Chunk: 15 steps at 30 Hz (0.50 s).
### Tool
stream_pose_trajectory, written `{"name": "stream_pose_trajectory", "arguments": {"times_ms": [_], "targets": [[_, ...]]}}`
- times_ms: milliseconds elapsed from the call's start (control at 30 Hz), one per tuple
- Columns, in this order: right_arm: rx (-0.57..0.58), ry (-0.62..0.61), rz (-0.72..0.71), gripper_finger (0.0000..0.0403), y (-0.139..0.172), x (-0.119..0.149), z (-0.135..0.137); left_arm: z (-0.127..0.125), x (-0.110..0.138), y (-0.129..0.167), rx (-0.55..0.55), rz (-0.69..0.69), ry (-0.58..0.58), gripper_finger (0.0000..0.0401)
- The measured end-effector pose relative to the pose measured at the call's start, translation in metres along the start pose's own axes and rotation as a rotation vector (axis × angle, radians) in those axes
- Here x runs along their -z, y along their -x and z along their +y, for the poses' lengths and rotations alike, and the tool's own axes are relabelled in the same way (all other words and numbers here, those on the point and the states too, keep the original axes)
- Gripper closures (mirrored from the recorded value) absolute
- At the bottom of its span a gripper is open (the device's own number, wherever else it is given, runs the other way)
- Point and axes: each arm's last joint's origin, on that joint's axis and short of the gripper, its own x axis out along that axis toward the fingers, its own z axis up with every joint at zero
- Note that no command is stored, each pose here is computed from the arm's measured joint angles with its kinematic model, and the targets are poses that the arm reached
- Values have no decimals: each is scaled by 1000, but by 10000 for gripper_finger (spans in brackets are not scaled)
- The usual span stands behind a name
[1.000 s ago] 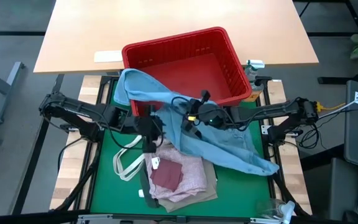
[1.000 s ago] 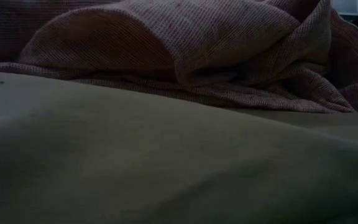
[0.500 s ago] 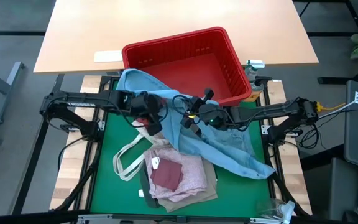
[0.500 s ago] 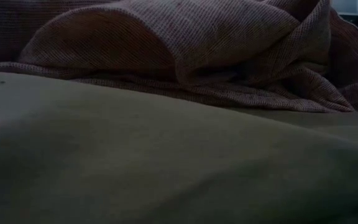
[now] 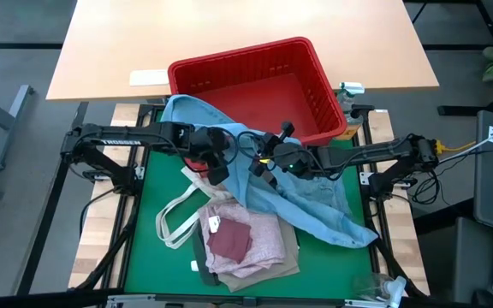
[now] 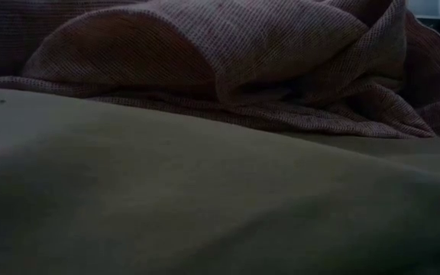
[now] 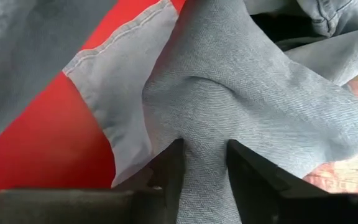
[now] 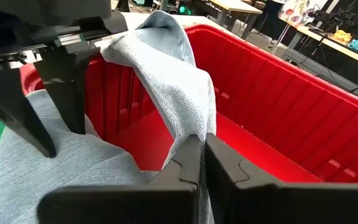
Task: Fold laundry
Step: Fold the blue jeans
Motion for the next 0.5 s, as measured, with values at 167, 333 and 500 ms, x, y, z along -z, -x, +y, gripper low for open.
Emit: {"name": "stream_pose_trajectory", "arguments": {"times_ms": [167, 333, 500], "targets": [[0, 0, 0, 391, 0, 0, 0, 0, -1, 3, -2, -19, -3, 363], [1, 0, 0, 391, 0, 0, 0, 2, -3, 13, 5, -36, -1, 392], [47, 0, 0, 391, 0, 0, -1, -4, -7, 41, 39, -74, -17, 397]]}}
